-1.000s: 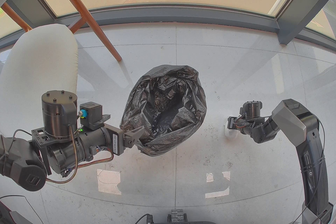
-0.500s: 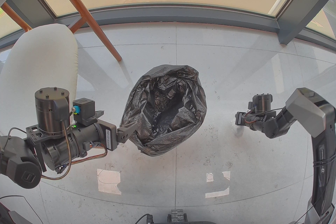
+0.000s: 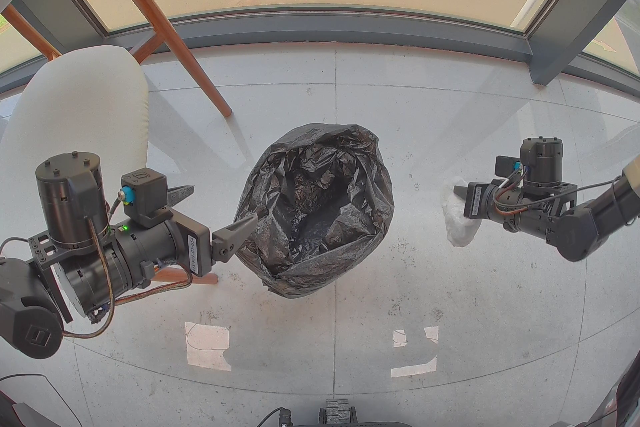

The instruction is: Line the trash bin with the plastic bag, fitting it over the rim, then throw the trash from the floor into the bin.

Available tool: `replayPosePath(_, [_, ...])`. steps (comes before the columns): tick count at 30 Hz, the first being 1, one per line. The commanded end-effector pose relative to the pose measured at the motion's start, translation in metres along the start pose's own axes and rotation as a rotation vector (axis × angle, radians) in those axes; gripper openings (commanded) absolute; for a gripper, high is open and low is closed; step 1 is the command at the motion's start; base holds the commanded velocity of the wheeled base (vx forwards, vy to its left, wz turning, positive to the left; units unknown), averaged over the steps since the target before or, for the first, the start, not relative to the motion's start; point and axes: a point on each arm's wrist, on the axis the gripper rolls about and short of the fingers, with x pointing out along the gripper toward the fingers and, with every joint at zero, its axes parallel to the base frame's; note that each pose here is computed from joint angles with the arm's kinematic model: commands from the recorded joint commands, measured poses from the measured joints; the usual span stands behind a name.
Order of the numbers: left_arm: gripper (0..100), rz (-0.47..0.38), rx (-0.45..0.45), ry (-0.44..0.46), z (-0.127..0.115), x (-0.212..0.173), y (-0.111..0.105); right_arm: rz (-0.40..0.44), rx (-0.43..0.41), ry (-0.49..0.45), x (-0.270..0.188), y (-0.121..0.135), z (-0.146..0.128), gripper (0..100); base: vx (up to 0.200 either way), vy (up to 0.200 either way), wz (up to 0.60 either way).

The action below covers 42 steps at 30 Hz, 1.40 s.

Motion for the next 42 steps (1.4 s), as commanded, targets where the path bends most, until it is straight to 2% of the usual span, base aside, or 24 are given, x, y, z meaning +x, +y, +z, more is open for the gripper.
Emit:
replayPosePath(1, [100, -0.007, 0.015, -0.026, 0.003, -0.007, 0.001, 0.128, -0.047, -0.042, -0.027, 0.043, 0.006, 0, 0.000, 0.000, 0.00])
replayPosePath(2, [100, -0.007, 0.015, -0.026, 0.003, -0.007, 0.001, 0.128, -0.047, -0.042, -0.027, 0.043, 0.006, 0, 0.000, 0.000, 0.00])
replayPosePath(3, [100, -0.010, 0.013, -0.038, 0.003, -0.009, 0.001, 0.188, -0.064, -0.059, -0.027, 0.064, 0.010, 0, 0.000, 0.000, 0.00])
replayPosePath(6, [100, -0.025, 0.017, -0.044, 0.003, -0.012, 0.000, 0.255, -0.086, -0.073, -0.019, 0.089, 0.012, 0, 0.000, 0.000, 0.00])
replayPosePath(14, [100, -0.036, 0.033, -0.033, -0.002, -0.018, 0.000, 0.349, -0.115, -0.076, 0.015, 0.133, 0.007, 0, 0.000, 0.000, 0.00])
replayPosePath(16, [100, -0.040, 0.037, -0.039, -0.002, -0.020, 0.000, 0.353, -0.117, -0.077, 0.020, 0.137, 0.006, 0, 0.000, 0.000, 0.00])
replayPosePath(19, [100, -0.088, 0.059, -0.034, -0.008, -0.028, -0.002, 0.373, -0.120, -0.085, 0.039, 0.151, 0.002, 0, 0.000, 0.000, 0.00])
replayPosePath(27, [100, -0.140, 0.101, -0.045, -0.014, -0.043, -0.003, 0.376, -0.118, -0.106, 0.074, 0.161, -0.002, 0, 0.000, 0.000, 0.00])
replayPosePath(32, [100, -0.140, 0.102, -0.090, -0.009, -0.043, -0.003, 0.368, -0.116, -0.111, 0.090, 0.160, -0.006, 0, 0.000, 0.000, 0.00])
replayPosePath(39, [100, -0.135, 0.102, -0.106, -0.005, -0.042, -0.002, 0.354, -0.116, -0.106, 0.101, 0.157, -0.011, 0, 0.000, 0.000, 0.00])
replayPosePath(40, [100, -0.135, 0.104, -0.105, -0.005, -0.042, -0.002, 0.352, -0.115, -0.108, 0.101, 0.156, -0.010, 100, 0.000, 0.000, 0.00])
replayPosePath(42, [100, -0.135, 0.104, -0.106, -0.005, -0.043, -0.002, 0.351, -0.111, -0.122, 0.099, 0.155, -0.006, 100, 0.000, 0.000, 0.00])
